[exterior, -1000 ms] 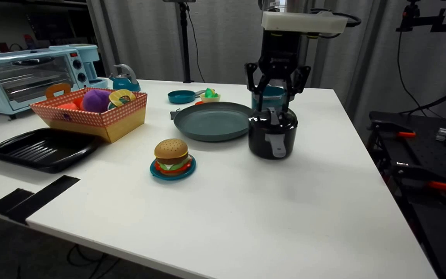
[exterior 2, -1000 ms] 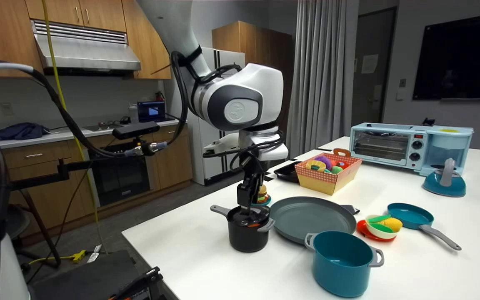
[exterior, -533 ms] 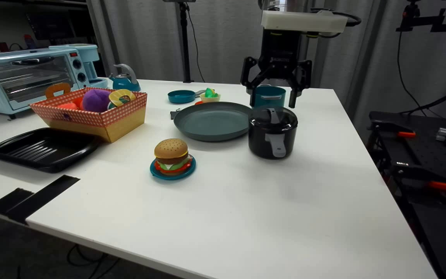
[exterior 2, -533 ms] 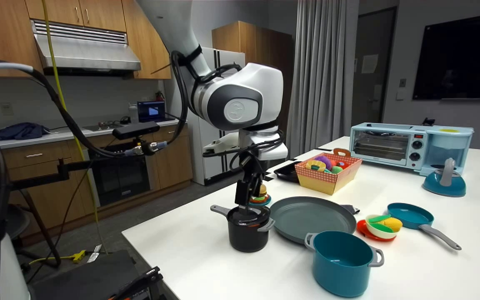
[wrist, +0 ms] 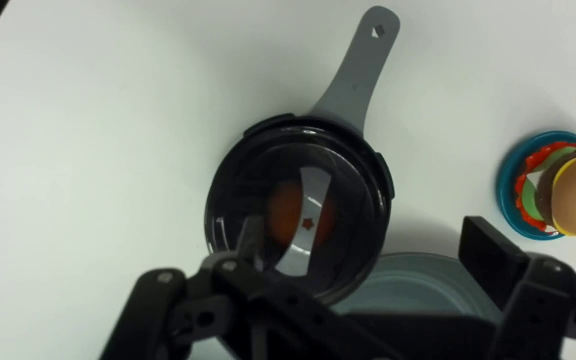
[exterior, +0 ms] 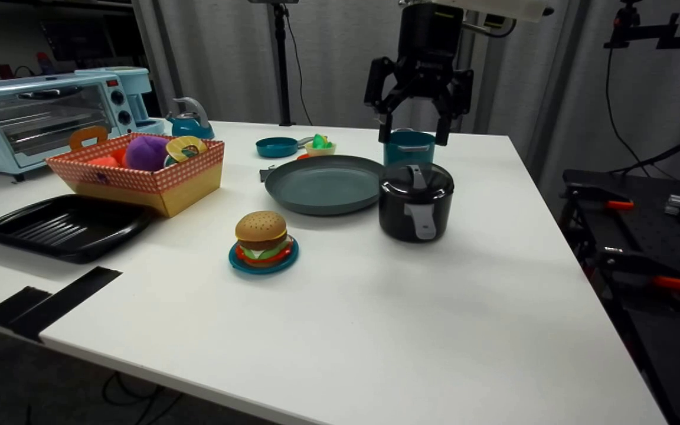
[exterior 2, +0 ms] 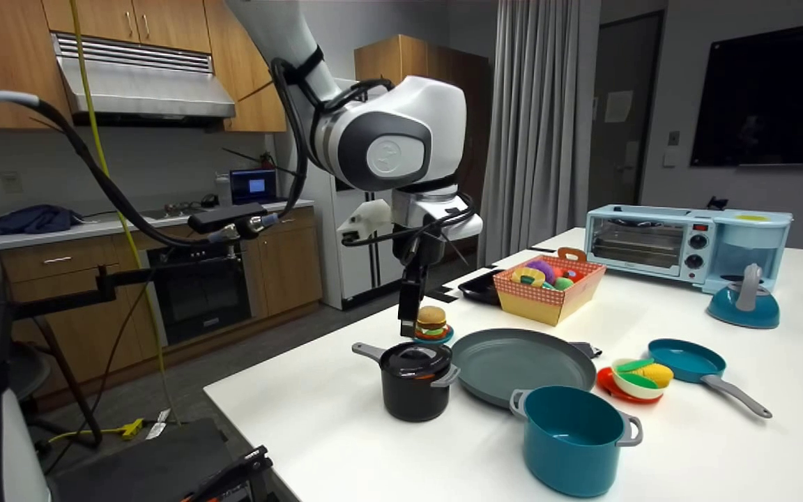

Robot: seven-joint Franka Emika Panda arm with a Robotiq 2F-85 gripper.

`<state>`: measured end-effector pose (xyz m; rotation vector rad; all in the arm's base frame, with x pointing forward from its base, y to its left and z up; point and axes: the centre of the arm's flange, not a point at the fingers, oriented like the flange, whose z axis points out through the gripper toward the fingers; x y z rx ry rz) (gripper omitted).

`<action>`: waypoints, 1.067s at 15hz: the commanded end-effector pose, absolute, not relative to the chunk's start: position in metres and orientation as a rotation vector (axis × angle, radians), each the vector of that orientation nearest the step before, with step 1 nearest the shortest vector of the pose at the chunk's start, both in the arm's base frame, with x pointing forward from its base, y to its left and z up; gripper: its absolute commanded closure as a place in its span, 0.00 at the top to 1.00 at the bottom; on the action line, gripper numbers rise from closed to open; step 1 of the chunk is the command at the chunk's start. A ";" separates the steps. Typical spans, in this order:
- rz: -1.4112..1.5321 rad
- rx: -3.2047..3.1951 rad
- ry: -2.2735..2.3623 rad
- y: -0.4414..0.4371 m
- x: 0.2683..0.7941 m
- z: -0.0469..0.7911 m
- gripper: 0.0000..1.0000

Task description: Move the lid from the blue pot to the black one

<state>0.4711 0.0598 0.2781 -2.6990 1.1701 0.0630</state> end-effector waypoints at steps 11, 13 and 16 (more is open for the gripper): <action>0.174 -3.126 0.691 0.012 0.399 0.395 1.00; 0.178 -3.152 0.613 0.003 0.397 0.404 1.00; 0.173 -3.173 0.544 -0.011 0.397 0.413 1.00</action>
